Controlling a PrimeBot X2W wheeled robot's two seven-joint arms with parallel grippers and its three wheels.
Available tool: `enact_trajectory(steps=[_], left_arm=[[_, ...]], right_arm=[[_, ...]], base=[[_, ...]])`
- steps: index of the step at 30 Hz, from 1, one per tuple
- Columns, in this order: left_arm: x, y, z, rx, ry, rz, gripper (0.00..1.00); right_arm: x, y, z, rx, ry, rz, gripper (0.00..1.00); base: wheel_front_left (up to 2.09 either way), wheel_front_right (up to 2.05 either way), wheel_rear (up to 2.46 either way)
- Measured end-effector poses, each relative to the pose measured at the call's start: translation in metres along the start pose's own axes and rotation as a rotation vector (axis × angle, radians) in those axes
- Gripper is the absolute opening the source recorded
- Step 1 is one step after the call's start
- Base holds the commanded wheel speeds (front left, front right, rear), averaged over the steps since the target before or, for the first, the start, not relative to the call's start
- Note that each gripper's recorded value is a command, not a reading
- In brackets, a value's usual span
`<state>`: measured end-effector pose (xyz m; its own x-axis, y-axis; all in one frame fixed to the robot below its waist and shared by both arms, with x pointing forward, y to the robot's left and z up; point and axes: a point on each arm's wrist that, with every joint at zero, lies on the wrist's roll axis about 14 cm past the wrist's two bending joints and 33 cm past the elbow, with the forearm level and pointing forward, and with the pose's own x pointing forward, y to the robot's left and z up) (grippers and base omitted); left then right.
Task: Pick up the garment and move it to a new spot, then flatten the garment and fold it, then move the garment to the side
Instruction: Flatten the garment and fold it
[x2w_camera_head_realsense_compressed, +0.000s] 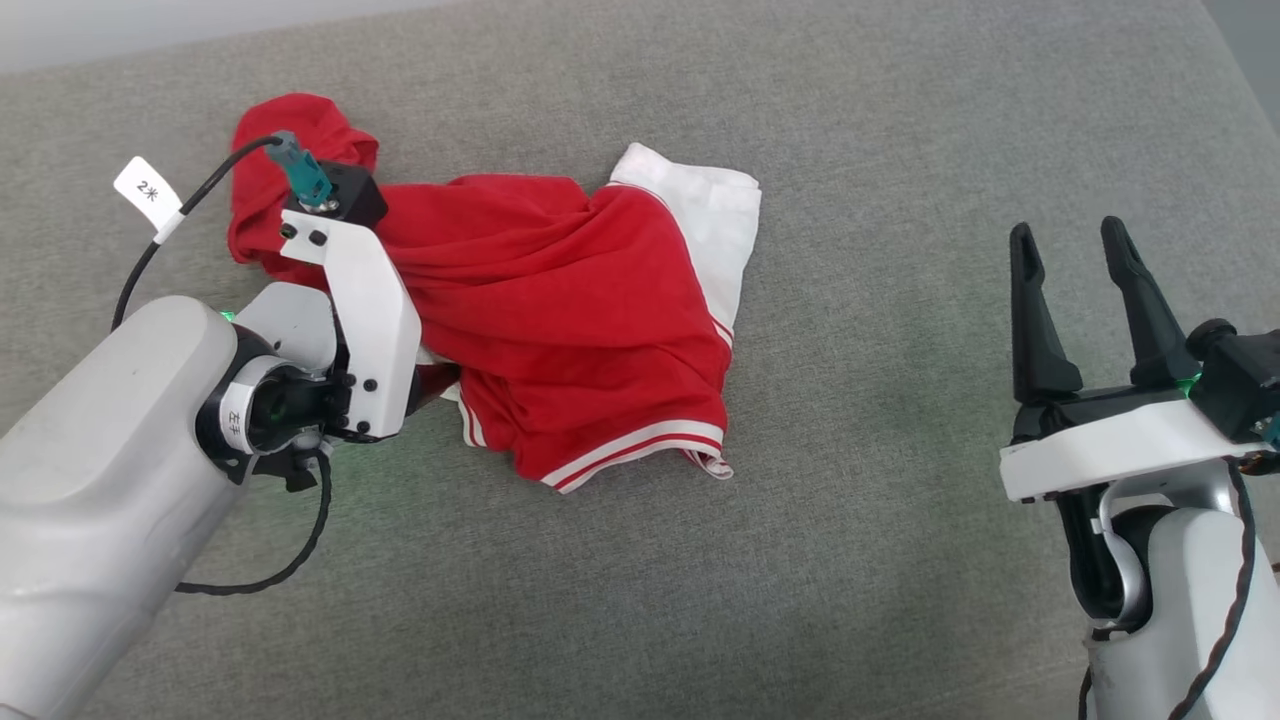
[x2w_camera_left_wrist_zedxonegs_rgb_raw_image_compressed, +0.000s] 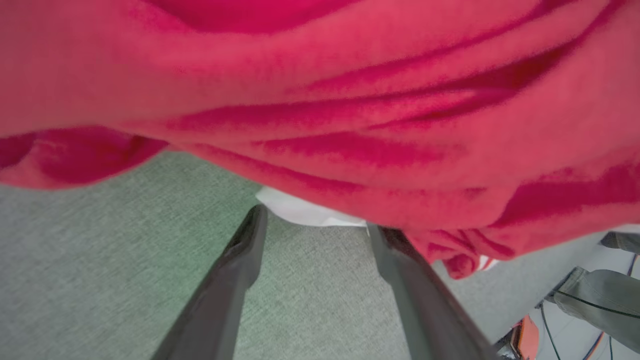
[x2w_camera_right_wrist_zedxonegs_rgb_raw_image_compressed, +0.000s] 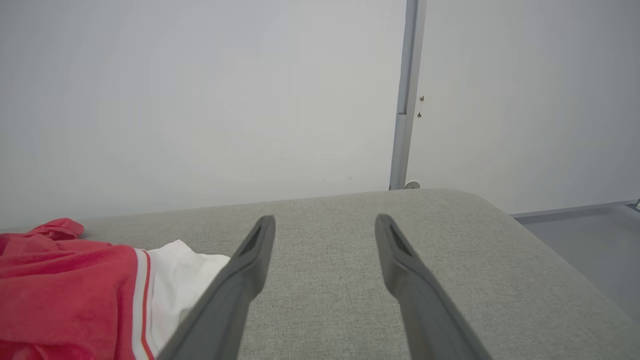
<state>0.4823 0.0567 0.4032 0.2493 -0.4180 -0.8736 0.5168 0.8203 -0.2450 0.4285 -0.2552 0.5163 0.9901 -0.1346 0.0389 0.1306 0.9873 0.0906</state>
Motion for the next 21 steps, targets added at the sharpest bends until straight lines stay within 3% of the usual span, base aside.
enact_trajectory(steps=[6, 7, 8, 9, 18, 21], left_arm=[[0.017, 0.009, -0.007, -0.038, 0.025, 0.008, 1.0], [0.02, 0.011, -0.009, -0.052, 0.036, 0.01, 0.88], [0.021, 0.011, -0.01, -0.047, 0.042, 0.004, 0.12], [0.023, 0.014, -0.009, -0.052, 0.038, 0.007, 0.0], [0.012, 0.035, -0.01, -0.135, 0.014, 0.019, 0.0], [-0.005, 0.057, -0.013, -0.146, -0.006, 0.088, 0.0]], right_arm=[[0.0, -0.001, -0.005, 0.002, 0.013, -0.002, 1.0], [0.001, -0.001, -0.006, 0.001, 0.014, -0.002, 1.0], [0.001, -0.001, -0.006, 0.001, 0.014, -0.003, 1.0], [0.001, -0.001, -0.007, 0.002, 0.016, -0.004, 1.0], [0.006, 0.002, -0.008, 0.009, 0.009, 0.002, 1.0], [0.009, 0.008, -0.006, 0.015, 0.004, 0.017, 1.0]], base=[[0.0, 0.0, 0.0], [0.0, 0.0, 0.0], [0.0, 0.0, 0.0], [0.0, 0.0, 0.0], [0.0, 0.0, 0.0], [0.0, 0.0, 0.0]])
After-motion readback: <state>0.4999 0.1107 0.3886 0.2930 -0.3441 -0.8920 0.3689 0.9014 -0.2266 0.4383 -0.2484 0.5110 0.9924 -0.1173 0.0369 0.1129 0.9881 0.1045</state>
